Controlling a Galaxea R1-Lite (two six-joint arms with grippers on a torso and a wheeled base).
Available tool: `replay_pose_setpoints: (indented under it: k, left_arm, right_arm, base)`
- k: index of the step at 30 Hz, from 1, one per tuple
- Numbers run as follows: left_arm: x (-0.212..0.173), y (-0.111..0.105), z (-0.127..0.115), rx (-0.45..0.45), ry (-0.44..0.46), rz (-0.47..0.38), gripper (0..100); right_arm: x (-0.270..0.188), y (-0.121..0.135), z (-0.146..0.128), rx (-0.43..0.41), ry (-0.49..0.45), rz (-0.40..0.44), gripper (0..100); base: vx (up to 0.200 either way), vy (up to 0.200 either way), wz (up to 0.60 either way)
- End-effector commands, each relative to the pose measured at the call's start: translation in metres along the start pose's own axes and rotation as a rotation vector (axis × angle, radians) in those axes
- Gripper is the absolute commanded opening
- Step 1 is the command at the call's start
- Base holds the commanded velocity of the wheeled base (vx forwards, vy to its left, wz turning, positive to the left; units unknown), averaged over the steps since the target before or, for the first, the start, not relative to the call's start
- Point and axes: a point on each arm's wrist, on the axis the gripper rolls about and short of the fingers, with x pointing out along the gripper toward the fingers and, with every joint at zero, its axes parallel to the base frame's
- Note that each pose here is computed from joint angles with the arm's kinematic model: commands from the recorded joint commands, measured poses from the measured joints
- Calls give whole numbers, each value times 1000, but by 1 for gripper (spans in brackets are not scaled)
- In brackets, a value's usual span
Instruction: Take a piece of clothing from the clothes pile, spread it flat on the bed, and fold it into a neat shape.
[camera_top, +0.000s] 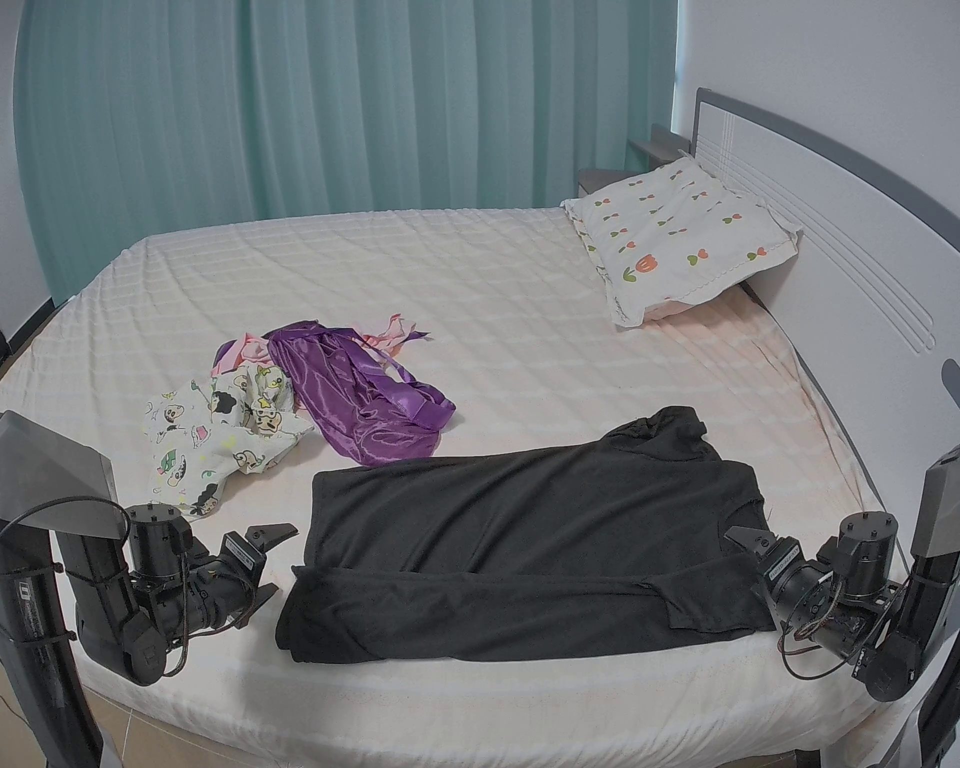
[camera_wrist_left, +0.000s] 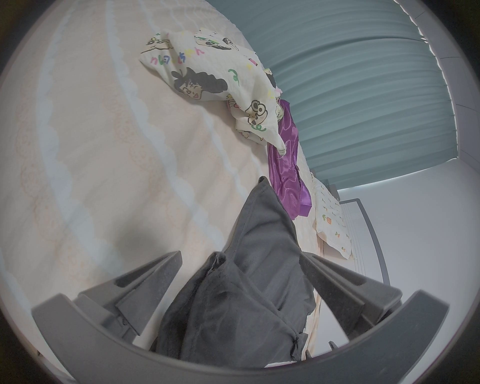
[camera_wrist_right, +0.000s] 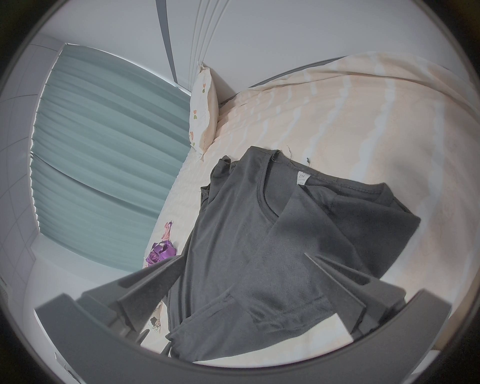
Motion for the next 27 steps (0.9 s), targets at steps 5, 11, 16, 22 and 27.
replay_pose_setpoints:
  k: [5,11,16,22,27]
  left_arm:
    - [0,0,0,1,3,1,100]
    - [1,0,-1,4,7,-3,100]
    - [1,0,-1,4,4,-1,100]
    - [-5,-9,5,17,-58,-29,100]
    - [-11,-24,15,63,-143,-79,100]
  right_arm:
    - [-2,-2,-1,-1,4,-6,100]
    - [-2,-2,-1,-2,6,-4,100]
    - [0,-3,-3,-4,13,-13,100]
    - [0,-4,-3,-4,15,-17,100]
    - [-1,-4,-2,-3,12,-15,100]
  base:
    - [0,0,0]
    - [0,-167,0]
    - [0,-160,0]
    - [0,0,0]
    - [0,0,0]
